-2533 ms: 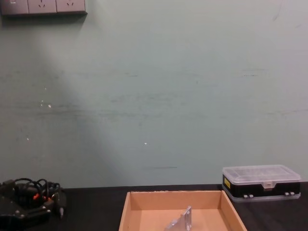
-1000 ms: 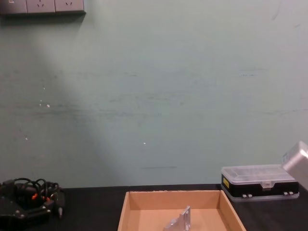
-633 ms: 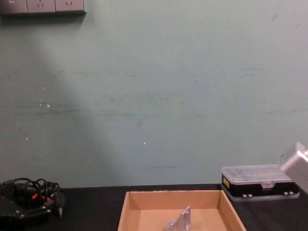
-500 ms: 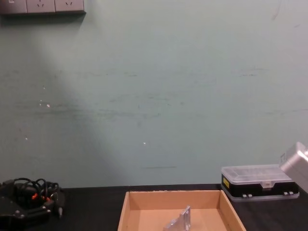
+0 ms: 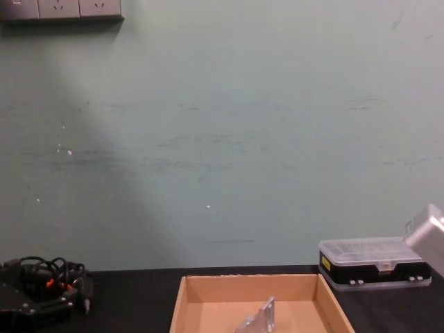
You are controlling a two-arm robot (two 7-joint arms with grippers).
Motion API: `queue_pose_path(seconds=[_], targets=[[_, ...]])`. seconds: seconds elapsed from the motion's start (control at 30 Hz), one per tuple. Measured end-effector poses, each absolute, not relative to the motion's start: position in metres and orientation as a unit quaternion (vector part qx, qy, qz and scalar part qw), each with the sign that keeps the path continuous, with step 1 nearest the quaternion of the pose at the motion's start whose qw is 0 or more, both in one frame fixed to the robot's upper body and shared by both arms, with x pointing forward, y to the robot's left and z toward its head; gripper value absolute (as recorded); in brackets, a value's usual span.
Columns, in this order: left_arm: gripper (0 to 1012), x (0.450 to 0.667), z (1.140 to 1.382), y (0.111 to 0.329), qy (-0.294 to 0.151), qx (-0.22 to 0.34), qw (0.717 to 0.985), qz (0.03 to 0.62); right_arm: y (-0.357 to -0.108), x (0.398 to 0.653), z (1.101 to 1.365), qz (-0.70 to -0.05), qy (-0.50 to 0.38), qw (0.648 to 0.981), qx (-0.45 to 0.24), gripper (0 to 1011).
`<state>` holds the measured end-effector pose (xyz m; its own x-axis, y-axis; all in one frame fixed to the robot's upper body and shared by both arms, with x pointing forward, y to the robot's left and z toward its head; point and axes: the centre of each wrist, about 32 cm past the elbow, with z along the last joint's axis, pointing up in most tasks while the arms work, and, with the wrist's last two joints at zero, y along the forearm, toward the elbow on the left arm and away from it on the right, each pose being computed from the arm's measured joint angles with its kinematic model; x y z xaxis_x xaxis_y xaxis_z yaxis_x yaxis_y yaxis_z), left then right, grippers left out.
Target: Use one hand to pick up the angle iron from the table and place it into the box.
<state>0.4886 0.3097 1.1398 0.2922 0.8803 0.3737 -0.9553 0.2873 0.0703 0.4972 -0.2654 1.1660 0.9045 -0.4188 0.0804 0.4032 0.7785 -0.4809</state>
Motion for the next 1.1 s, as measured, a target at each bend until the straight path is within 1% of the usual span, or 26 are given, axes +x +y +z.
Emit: queue_pose_path(seconds=[0.37, 0.57, 0.7, 0.8, 0.83, 0.93, 1.03, 1.1], targets=[[1011, 0.489, 1.14, 0.31, -0.132, 0.141, 0.791, 0.58, -0.267, 0.497, 1.168, -0.216, 0.013, 0.945, -0.245, 456], [1011, 0.489, 1.14, 0.31, -0.132, 0.141, 0.791, 0.58, -0.267, 0.497, 1.178, -0.211, -0.005, 0.952, -0.224, 456], [1011, 0.489, 1.14, 0.31, -0.132, 0.141, 0.791, 0.58, -0.266, 0.499, 1.19, -0.21, -0.014, 0.956, -0.205, 456], [1011, 0.489, 1.14, 0.31, -0.132, 0.141, 0.791, 0.58, -0.264, 0.503, 1.206, -0.213, -0.018, 0.959, -0.186, 456], [1011, 0.489, 1.14, 0.31, -0.132, 0.141, 0.791, 0.58, -0.264, 0.503, 1.206, -0.213, -0.018, 0.959, -0.186, 456], [1011, 0.489, 1.14, 0.31, -0.132, 0.141, 0.791, 0.58, -0.261, 0.513, 1.226, -0.221, -0.014, 0.961, -0.166, 456], [1011, 0.489, 1.14, 0.31, -0.132, 0.141, 0.791, 0.58, -0.258, 0.522, 1.238, -0.227, -0.012, 0.961, -0.158, 456], [1011, 0.489, 1.14, 0.31, -0.132, 0.141, 0.791, 0.58, -0.256, 0.533, 1.249, -0.236, -0.012, 0.959, -0.154, 456]])
